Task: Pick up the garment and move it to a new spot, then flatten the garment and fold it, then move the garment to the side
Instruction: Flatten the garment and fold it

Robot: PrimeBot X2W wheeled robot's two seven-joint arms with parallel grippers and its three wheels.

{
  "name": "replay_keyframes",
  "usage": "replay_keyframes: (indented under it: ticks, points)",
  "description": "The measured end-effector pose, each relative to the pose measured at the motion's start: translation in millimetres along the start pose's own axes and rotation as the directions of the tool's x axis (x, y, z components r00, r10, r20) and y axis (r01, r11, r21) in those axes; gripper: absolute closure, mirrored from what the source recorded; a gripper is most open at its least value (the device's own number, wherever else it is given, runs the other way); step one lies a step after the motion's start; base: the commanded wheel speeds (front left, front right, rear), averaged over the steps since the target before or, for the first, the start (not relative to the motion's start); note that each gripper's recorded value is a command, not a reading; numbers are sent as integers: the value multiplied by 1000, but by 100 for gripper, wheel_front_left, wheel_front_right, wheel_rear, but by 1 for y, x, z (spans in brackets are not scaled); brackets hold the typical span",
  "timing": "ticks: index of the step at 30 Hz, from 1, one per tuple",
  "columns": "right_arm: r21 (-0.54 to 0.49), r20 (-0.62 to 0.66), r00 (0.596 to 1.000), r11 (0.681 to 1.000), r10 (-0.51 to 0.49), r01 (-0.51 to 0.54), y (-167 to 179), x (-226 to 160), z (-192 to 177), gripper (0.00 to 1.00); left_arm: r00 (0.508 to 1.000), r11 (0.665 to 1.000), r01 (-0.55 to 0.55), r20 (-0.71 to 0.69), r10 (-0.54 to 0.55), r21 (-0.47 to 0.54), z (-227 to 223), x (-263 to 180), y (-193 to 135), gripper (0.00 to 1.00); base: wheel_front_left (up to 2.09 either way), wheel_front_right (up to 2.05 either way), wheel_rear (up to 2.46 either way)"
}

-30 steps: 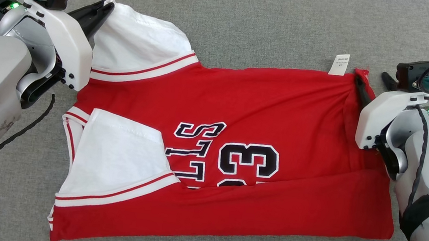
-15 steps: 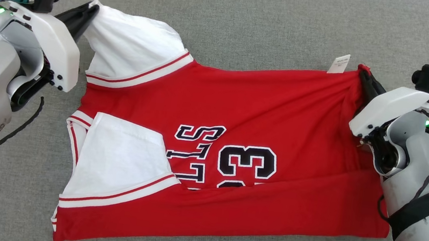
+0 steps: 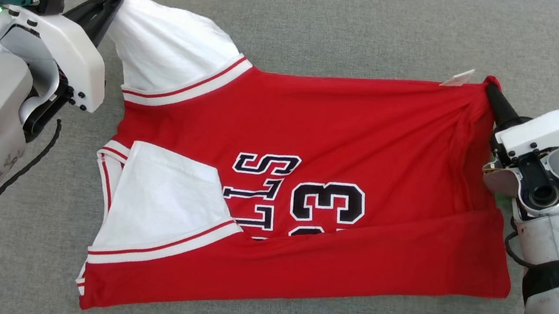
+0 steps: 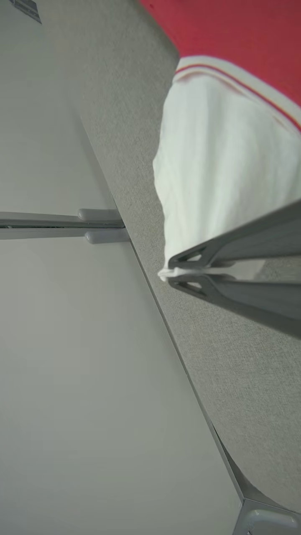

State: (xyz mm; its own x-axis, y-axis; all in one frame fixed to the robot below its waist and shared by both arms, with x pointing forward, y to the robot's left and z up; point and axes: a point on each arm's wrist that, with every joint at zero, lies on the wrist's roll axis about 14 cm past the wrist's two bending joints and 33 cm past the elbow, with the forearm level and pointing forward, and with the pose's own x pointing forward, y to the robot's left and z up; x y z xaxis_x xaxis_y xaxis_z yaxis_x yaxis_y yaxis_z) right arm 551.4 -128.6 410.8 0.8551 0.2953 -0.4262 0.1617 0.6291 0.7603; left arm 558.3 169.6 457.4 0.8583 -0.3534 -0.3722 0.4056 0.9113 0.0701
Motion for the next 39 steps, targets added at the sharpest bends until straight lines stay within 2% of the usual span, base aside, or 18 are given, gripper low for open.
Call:
replay_keyframes:
  ticks: [4, 8, 19, 23, 29, 35, 39]
  points:
    - [-99, 9, 1000, 995, 27, -26, 14, 0, 4, 100, 999, 1000, -7, 34, 6, 10, 9, -4, 1, 100, 0, 0, 0]
    - [-146, 23, 999, 989, 43, -39, 17, -9, 3, 100, 998, 1000, -4, 59, 2, 31, 14, -15, -1, 100, 0, 0, 0]
    - [-96, 18, 998, 993, 68, -66, 12, -46, -9, 100, 998, 998, 19, 65, -22, 57, -4, -71, -12, 100, 0, 0, 0]
    - [-43, 3, 997, 997, 71, -71, 9, -57, -17, 100, 998, 997, 30, 55, -33, 66, -13, -96, -20, 100, 0, 0, 0]
    - [-48, -48, 997, 997, 61, -63, 3, -73, -34, 100, 998, 996, 57, -3, -57, 67, -31, -135, -39, 100, 0, 0, 0]
    - [-106, -70, 997, 994, 30, -37, -7, -85, -37, 100, 990, 993, 112, -92, -108, 42, -52, -170, -63, 100, 0, 0, 0]
    - [-103, -81, 997, 995, 0, -8, -18, -91, -35, 100, 979, 987, 156, -135, -152, 22, -61, -183, -82, 100, 0, 0, 0]
